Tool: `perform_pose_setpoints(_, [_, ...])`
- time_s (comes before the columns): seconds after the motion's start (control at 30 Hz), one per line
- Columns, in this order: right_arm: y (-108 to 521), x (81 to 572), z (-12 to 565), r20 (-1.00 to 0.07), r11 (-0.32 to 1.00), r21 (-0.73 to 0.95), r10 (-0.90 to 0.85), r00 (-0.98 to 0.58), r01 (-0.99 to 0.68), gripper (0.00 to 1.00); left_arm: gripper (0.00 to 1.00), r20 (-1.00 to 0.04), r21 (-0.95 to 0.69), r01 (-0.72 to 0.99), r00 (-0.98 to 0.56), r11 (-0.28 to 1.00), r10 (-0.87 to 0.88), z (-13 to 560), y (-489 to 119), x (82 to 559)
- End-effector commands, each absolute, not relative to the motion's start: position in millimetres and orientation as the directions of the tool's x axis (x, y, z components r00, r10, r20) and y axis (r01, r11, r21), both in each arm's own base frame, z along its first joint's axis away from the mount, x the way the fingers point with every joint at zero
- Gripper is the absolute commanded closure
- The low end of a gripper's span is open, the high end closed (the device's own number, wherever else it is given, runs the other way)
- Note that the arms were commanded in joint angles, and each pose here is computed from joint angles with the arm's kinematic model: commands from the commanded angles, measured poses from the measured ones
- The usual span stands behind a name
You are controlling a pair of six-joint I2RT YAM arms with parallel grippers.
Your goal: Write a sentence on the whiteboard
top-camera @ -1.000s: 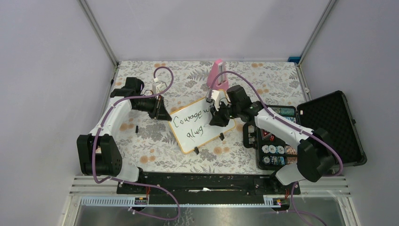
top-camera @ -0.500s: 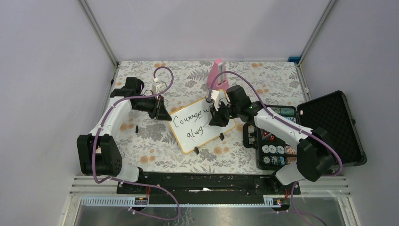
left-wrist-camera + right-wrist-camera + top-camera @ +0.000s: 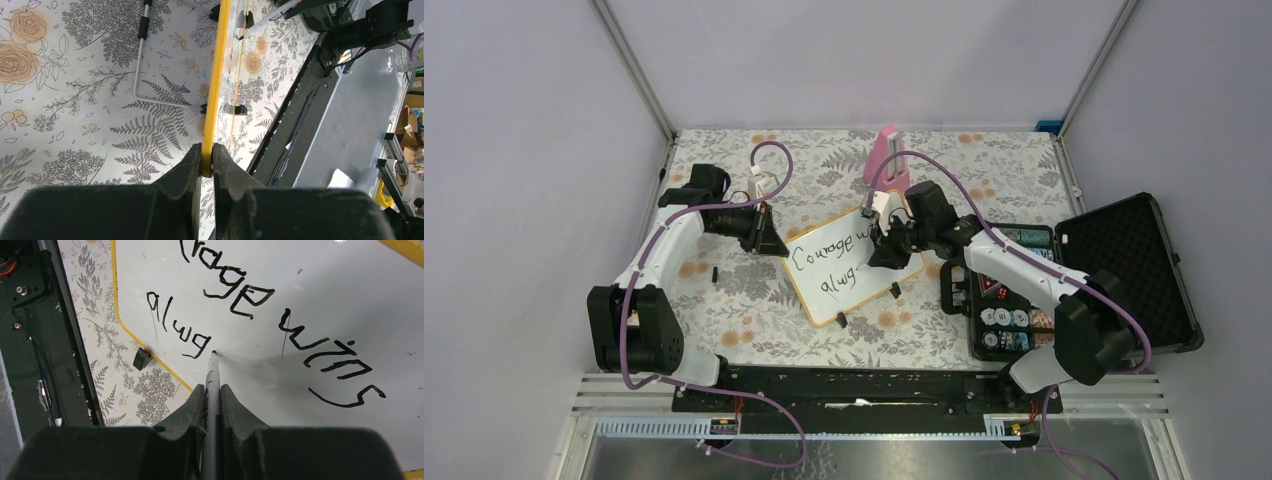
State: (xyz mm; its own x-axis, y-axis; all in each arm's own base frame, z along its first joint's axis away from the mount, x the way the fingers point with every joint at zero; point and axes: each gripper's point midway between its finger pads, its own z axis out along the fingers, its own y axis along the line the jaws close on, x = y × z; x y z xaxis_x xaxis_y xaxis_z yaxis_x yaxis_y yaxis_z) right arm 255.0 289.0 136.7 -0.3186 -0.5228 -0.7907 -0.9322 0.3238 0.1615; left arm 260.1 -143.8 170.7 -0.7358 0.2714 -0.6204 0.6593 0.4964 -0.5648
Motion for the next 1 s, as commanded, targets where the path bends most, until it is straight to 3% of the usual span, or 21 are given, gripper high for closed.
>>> perform_pose_setpoints(0.0, [295.8,265.8,143.5,-0.813,0.322,0.122,-0.51,-0.28,-0.939,1.0,1.0,-0.657,-0.495,0.705,-0.686,0.507,0.311,164.4,-141.3,273.0])
perform_pose_setpoints(0.97, [295.5,264.2,143.2,-0.812,0.321,0.126,-0.51,-0.284,-0.939,1.0,1.0,-0.659,-0.494,0.705,-0.685,0.509,0.311,165.5,-141.3,273.4])
